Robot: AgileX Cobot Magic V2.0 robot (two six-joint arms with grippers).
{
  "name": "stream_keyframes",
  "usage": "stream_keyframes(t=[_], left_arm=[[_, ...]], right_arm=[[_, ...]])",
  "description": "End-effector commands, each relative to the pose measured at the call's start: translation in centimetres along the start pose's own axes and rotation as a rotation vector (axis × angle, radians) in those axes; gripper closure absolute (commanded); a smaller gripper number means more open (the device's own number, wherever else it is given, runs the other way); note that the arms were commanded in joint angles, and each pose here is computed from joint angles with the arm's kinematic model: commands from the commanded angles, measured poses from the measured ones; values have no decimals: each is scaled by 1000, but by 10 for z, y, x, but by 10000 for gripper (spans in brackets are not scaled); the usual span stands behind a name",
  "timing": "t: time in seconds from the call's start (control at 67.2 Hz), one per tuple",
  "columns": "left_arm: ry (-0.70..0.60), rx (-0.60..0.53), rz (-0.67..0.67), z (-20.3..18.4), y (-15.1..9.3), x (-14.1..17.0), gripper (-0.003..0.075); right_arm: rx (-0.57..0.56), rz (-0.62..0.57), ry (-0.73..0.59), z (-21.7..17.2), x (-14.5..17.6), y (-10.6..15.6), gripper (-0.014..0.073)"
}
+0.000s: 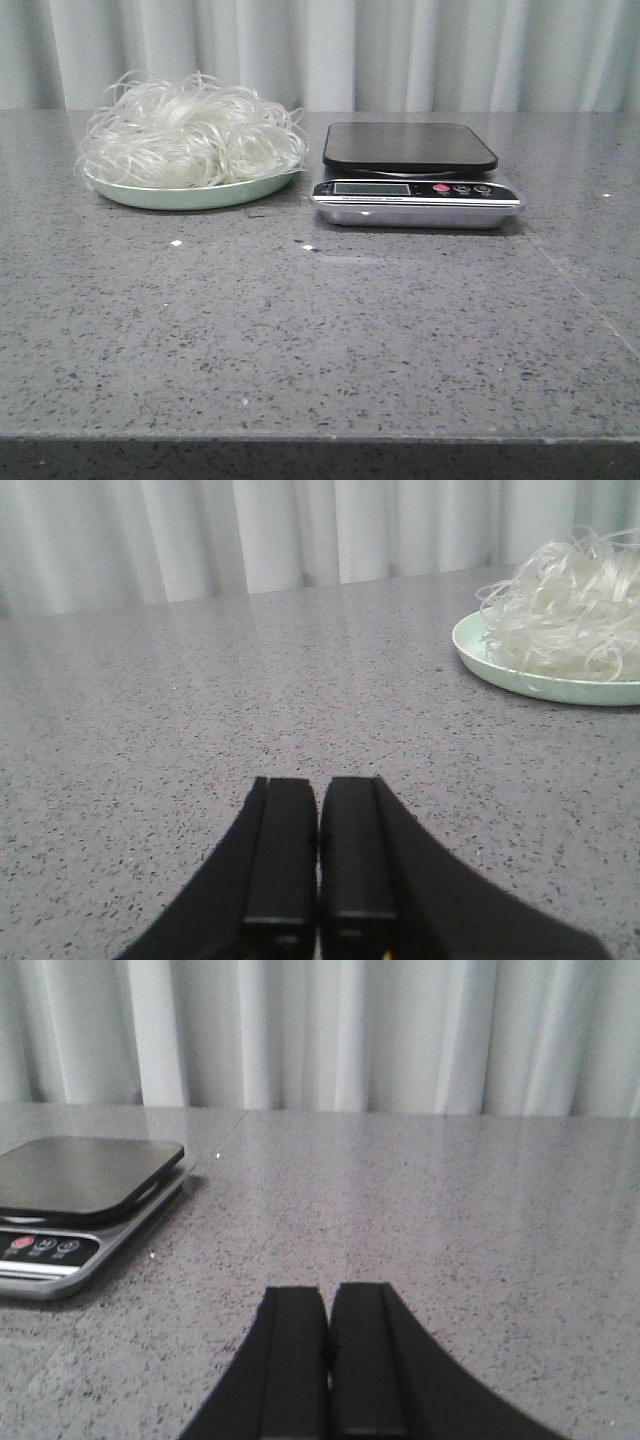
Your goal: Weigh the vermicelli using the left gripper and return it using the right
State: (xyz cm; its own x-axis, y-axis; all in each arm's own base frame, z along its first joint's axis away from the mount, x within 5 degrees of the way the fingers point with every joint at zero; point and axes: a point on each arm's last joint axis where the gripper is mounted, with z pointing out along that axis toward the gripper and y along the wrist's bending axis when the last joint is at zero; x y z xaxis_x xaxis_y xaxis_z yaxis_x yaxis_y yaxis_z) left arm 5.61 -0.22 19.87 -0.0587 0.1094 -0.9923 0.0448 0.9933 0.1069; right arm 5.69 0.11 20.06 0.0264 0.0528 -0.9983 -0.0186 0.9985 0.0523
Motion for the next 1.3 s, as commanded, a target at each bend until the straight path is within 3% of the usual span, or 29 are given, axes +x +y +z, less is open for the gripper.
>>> stream_keyframes(t=[0.0,1.281], left_arm=[[-87,-12,-13,-1,1,-5,584],[-87,-12,-13,-1,1,-5,584]], right_arm=[[-1,1,-76,-2,-8,0,444],[0,2,-87,-2,-9,0,444]])
